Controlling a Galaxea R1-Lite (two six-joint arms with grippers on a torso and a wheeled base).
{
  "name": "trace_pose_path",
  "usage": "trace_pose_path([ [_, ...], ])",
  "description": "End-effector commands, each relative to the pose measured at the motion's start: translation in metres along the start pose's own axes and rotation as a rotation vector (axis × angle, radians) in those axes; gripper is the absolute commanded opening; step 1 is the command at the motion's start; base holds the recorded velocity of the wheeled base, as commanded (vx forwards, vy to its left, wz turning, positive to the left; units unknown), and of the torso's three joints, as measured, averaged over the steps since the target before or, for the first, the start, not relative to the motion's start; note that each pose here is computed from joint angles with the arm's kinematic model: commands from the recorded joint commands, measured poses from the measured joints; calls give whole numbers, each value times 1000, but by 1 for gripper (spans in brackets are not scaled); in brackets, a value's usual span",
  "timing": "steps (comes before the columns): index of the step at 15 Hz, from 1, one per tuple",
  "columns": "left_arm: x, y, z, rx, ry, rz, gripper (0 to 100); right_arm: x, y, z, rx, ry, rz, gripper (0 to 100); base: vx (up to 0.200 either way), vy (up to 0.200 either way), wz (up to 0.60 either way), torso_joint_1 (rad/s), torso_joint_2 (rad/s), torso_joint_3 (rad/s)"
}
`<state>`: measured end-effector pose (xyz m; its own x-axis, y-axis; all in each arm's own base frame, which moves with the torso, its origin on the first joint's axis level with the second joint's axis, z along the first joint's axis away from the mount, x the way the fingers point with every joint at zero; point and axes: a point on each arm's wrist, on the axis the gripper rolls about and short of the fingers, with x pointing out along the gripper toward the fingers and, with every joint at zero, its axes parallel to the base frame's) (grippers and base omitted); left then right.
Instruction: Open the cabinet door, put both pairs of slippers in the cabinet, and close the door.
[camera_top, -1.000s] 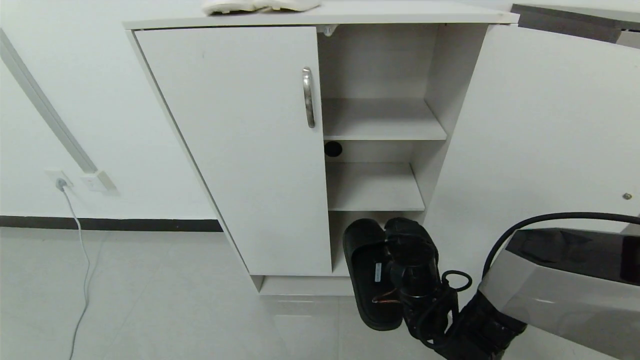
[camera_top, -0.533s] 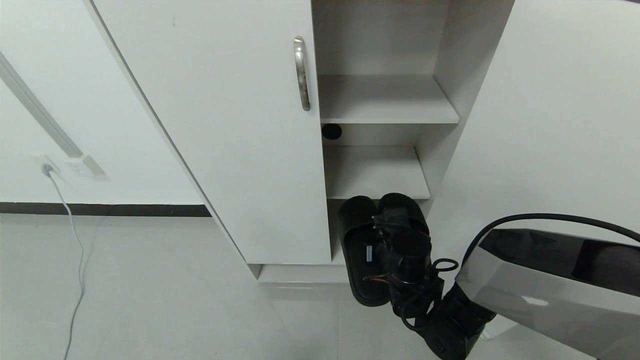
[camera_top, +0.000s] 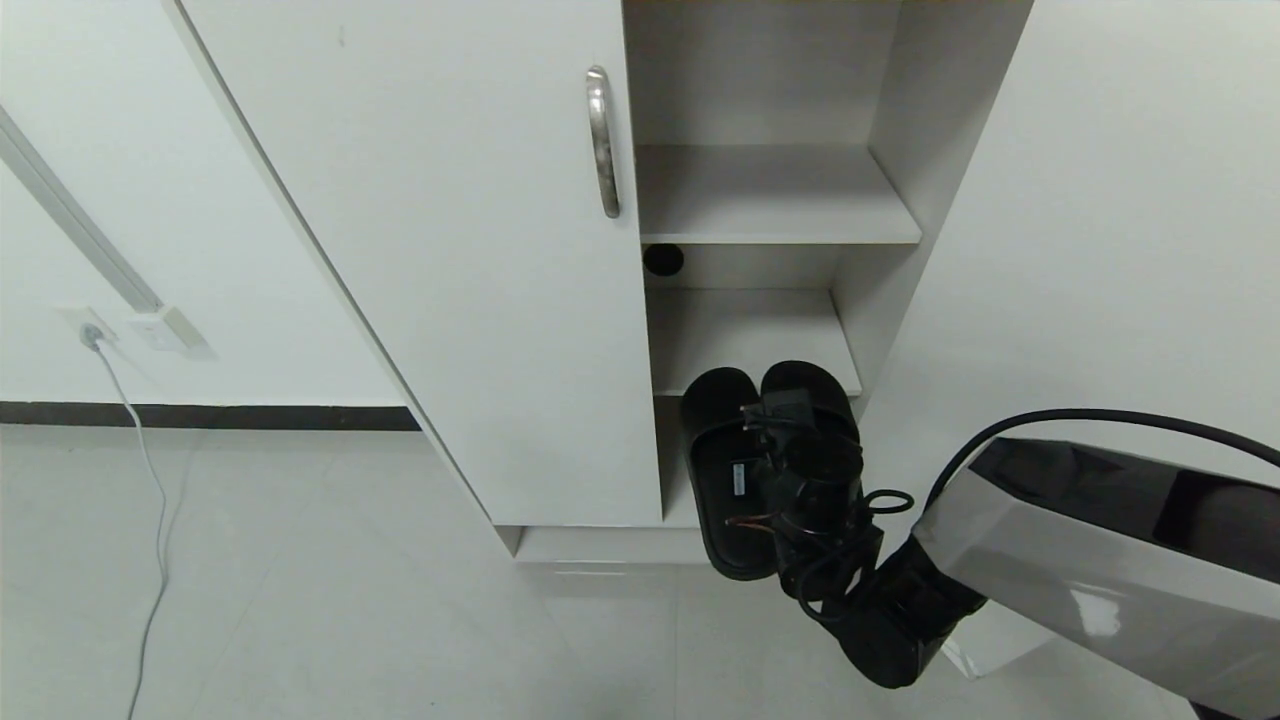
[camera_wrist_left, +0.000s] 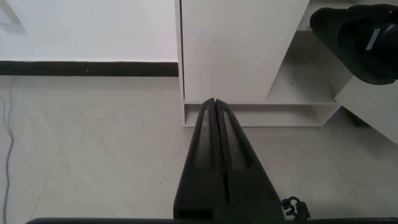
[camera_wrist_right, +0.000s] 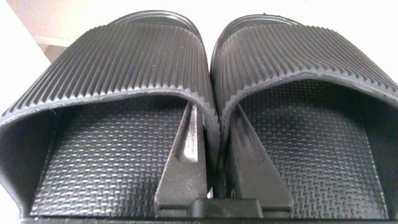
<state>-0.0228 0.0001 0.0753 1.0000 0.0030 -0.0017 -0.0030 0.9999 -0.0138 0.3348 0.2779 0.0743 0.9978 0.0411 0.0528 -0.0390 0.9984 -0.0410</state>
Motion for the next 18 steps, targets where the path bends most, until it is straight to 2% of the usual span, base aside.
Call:
trace_pose_path([
  [1, 0, 0, 0, 0, 0, 0, 0, 2, -2, 1, 4, -5, -6, 0, 0, 0, 0, 0, 0, 0],
  [5, 0, 0, 0, 0, 1, 0, 0, 2, -2, 1, 6, -4, -6, 0, 0, 0, 0, 0, 0, 0],
  [11, 0, 0, 0, 0, 1, 0, 0, 2, -2, 1, 6, -4, -6, 0, 200, 0, 0, 2, 5, 2],
  [14, 0, 0, 0, 0, 1, 0, 0, 3, 1, -10, -3, 12, 0, 0, 200, 0, 0, 9, 1, 4],
  [18, 0, 0, 0, -2, 0, 0, 0, 19, 7, -19, -6, 16, -12, 0, 0, 0, 0, 0, 0, 0],
])
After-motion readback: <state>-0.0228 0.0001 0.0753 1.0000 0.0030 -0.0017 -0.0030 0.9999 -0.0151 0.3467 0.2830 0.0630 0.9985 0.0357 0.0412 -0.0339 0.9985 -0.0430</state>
